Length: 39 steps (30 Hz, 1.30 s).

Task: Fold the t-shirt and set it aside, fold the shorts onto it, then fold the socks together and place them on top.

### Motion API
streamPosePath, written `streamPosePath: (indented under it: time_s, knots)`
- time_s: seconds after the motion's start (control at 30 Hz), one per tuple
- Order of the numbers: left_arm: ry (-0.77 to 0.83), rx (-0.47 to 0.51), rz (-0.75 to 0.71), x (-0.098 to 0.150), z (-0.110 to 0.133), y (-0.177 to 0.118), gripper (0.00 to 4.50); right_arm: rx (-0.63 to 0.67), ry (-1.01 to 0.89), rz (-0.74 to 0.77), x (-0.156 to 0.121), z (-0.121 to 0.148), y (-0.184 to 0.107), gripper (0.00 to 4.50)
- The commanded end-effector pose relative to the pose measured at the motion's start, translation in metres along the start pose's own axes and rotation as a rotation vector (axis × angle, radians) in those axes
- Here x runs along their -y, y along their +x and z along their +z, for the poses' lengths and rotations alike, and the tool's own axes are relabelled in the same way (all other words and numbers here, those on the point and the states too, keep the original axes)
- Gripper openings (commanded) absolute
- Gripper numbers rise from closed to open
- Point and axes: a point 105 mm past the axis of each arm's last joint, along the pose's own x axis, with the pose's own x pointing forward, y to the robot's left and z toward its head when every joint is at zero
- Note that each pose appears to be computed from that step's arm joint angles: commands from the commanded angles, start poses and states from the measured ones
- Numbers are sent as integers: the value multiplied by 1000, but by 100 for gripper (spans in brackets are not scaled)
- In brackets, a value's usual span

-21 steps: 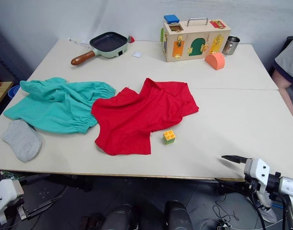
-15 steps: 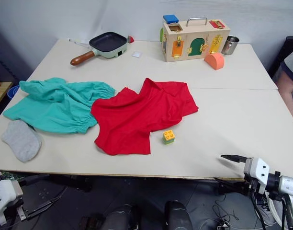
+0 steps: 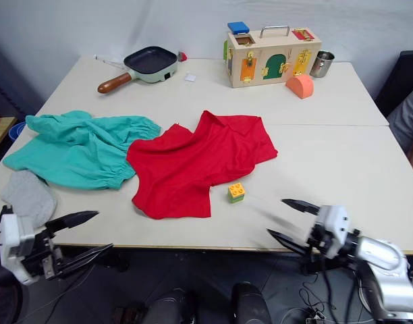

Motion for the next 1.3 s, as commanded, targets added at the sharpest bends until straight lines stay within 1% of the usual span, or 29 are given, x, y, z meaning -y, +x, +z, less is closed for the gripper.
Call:
streamPosePath:
  time_s: [0.03,0.17,0.23,0.3,0.33,0.4,0.6,0.67,0.7,0.77,0.87,1.0,1.1,1.17,1.2,1.3]
  knots:
    - [-2,58,-18,7,10,14,450,-4,19,-69,-8,8,27,445]
    - [3,94,-22,8,14,26,450,-4,54,-147,-11,7,53,445]
    - [0,100,-34,9,14,31,450,3,75,-155,-16,5,68,445]
    - [1,101,-46,9,14,35,450,-8,65,-185,-16,1,79,445]
    - [3,99,-56,10,14,36,450,-16,72,-229,-10,-2,84,445]
    - [6,101,-62,10,15,38,450,-42,56,-282,-2,-8,90,445]
    - [12,92,-92,12,16,40,450,-71,29,-297,1,-16,105,445]
    - [20,92,-102,11,18,40,450,-85,58,-360,9,-22,107,445]
    - [24,91,-107,11,18,41,450,-86,73,-367,9,-24,107,427]
    - [27,91,-112,10,19,41,450,-97,84,-375,8,-28,103,382]
    - [27,90,-120,9,19,42,450,-84,96,-377,4,-27,98,285]
    - [25,94,-138,10,19,44,450,-51,112,-409,7,-22,90,147]
    - [20,113,-155,13,21,49,450,25,108,-386,11,-6,72,152]
    - [20,123,-174,15,22,53,450,78,83,-382,22,5,53,152]
    - [20,132,-185,17,24,56,450,93,73,-386,32,9,41,152]
    - [18,179,-210,19,32,67,450,45,-11,-437,76,10,-4,152]
